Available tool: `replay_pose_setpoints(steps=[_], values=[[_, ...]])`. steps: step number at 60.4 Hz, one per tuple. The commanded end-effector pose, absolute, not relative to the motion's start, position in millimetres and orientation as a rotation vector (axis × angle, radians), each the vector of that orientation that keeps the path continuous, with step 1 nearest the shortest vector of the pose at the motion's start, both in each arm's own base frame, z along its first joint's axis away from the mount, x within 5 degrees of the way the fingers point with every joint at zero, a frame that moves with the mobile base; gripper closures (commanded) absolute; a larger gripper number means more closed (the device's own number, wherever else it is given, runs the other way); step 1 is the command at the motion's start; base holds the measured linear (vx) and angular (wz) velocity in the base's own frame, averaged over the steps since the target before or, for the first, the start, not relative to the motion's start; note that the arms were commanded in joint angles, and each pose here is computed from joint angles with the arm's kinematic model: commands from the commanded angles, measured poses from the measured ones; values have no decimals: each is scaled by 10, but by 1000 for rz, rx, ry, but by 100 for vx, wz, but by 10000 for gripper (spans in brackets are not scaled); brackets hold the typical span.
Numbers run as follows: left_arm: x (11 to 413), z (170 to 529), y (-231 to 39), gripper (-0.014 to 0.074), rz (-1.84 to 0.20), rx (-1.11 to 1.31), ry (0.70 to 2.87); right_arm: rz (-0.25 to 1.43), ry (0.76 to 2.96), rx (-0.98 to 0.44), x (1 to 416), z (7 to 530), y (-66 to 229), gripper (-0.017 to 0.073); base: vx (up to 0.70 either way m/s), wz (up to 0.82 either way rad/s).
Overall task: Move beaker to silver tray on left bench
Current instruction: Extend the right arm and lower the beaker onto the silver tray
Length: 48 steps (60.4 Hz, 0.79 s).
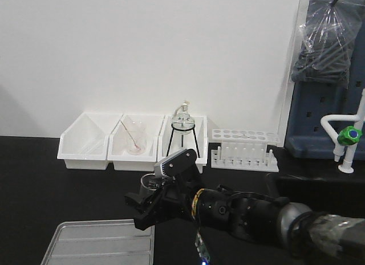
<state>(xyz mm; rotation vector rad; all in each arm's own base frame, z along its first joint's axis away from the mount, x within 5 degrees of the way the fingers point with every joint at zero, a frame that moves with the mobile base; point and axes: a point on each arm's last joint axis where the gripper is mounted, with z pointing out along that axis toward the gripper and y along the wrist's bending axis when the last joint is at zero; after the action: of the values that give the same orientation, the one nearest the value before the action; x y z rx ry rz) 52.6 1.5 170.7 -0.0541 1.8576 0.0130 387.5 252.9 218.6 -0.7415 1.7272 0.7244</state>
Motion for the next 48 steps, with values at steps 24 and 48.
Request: replay_pose_setpoints(steps=[24, 48], values=[[544, 1714, 17, 592, 9, -60, 1791, 730, 1670, -854, 4107, 1836, 3106, 571, 0, 0], [544, 1714, 17, 592, 9, -60, 1791, 733, 1741, -860, 4141, 1485, 3126, 540, 0, 0]])
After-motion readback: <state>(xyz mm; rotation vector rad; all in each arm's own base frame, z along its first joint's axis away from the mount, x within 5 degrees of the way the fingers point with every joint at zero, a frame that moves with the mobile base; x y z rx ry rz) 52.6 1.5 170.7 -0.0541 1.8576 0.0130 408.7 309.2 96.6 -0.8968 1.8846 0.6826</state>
